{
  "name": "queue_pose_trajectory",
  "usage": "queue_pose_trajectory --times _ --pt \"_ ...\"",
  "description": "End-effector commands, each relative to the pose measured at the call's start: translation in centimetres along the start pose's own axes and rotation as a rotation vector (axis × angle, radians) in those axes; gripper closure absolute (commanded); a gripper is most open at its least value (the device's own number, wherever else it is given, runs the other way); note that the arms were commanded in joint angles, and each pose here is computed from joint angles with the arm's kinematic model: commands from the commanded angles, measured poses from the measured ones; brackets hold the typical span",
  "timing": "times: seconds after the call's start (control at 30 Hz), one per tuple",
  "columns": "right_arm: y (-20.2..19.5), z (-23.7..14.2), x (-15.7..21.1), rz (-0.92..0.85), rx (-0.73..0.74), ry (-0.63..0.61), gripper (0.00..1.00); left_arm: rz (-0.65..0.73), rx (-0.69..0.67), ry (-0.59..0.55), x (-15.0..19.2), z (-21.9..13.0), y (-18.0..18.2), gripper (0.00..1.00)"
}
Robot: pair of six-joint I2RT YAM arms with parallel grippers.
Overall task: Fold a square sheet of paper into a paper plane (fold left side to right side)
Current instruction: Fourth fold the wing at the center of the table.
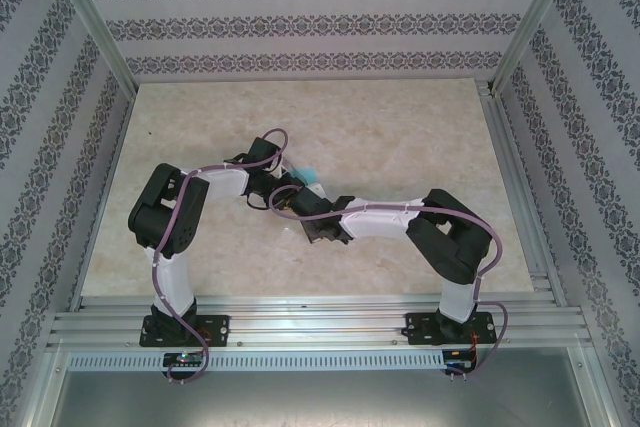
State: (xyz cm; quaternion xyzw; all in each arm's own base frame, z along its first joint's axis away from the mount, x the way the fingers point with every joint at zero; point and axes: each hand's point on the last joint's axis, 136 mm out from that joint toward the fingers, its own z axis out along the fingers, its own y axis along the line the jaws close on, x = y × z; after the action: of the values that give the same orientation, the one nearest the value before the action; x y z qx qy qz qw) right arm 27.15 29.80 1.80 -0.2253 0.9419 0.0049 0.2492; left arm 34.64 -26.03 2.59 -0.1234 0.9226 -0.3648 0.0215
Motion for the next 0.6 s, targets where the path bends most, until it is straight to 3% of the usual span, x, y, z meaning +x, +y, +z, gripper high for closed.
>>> queue_pose_trajectory --times 0.0,0.07,0.37,0.47,0.57 --pt "-0.3 -0.7 0.9 -0.002 0.008 0.017 1.00 -0.029 -0.105 0.023 0.8 1.3 2.9 0.68" --pt "-0.2 -1.0 0.7 0.006 -0.002 0.011 0.86 -0.030 -0.107 0.025 0.9 1.4 3.0 0.68" --pt "0.9 -4.4 -2.7 0.129 -0.280 -0.082 0.61 -0.031 -0.114 0.032 1.1 1.5 3.4 0.68" --pt "0.4 -5.2 -3.8 0.209 -0.399 -0.103 0.65 -0.031 -0.116 0.032 1.1 1.6 3.5 0.68" --pt "-0.7 -4.6 -4.6 0.343 -0.512 -0.112 0.83 -0.033 -0.116 0.032 1.1 1.6 3.6 0.68"
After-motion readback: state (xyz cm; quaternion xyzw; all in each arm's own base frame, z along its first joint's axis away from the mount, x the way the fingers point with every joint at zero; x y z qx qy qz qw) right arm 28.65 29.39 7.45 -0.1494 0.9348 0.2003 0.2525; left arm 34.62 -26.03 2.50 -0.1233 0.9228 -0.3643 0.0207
